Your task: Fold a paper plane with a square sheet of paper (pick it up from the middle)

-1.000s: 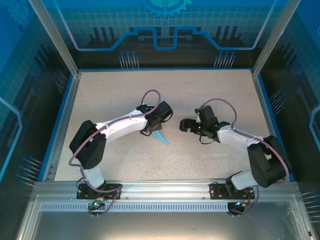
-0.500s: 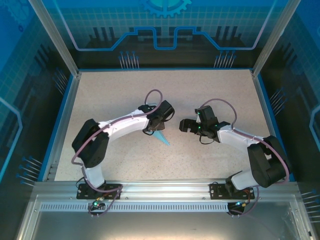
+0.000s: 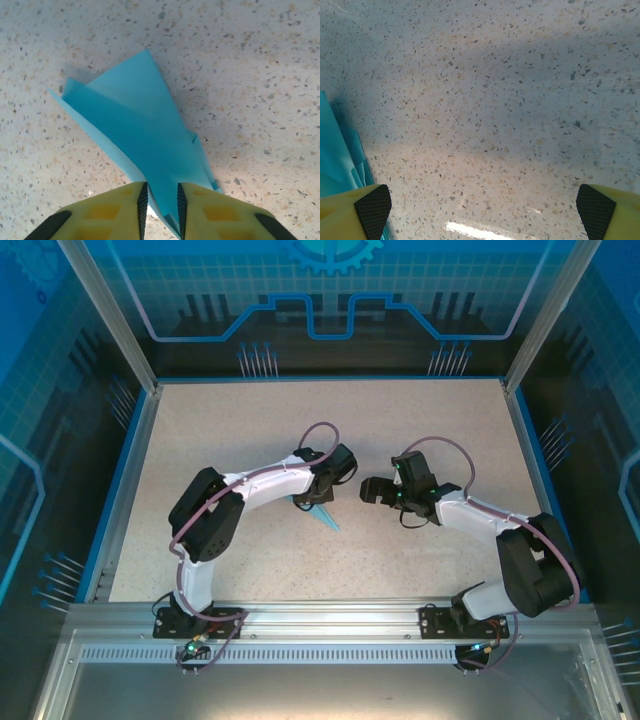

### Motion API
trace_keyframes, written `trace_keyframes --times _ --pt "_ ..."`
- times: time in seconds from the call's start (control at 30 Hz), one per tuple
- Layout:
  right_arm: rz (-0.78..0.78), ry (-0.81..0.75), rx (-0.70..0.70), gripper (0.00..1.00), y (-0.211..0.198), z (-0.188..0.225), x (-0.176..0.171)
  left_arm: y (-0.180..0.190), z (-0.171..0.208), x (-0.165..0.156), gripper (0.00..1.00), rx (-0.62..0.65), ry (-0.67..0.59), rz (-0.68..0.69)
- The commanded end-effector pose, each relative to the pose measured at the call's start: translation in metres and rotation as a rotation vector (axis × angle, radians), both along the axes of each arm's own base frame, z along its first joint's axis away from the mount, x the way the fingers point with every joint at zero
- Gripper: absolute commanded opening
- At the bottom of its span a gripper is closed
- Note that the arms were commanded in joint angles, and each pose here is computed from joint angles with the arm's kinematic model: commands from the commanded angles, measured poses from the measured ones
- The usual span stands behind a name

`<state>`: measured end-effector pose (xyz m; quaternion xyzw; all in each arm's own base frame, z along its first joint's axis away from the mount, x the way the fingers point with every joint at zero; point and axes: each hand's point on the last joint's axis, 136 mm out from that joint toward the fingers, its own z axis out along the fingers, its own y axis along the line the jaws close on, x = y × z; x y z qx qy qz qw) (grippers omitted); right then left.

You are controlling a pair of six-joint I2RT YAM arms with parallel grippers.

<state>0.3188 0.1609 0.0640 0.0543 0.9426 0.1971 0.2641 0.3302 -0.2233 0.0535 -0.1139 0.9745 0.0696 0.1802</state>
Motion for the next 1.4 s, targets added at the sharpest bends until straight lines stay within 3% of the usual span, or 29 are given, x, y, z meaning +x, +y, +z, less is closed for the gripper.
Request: trace_keyframes --times 0.0,0.2,0.67,0.9,1.13,1.37 --pt "-0.036 -0.016 -0.001 1.00 -0.008 0.007 0.006 0.011 0.017 -0.016 0.16 0.014 -0.003 0.010" --pt "-0.033 -0.009 0.004 0.99 -0.006 0.006 0.006 0.015 0.037 -0.021 0.00 -0.036 -0.050 0.022" --pt "-0.018 -0.019 0.015 0.99 -0.004 0.017 0.004 -0.030 0.102 -0.007 0.00 -0.375 -0.282 -0.129" --pt "-0.003 -0.004 0.022 0.98 0.001 0.021 -0.004 -0.047 0.070 -0.001 0.00 -0.519 -0.260 -0.124" --pt "0.103 0.029 -0.015 0.84 0.030 0.020 -0.019 -0.049 0.028 -0.001 0.00 -0.760 -0.240 -0.073" --pt "0.181 0.000 -0.157 0.70 0.076 0.026 -0.035 -0.036 0.007 -0.013 0.00 -0.796 -0.226 -0.033"
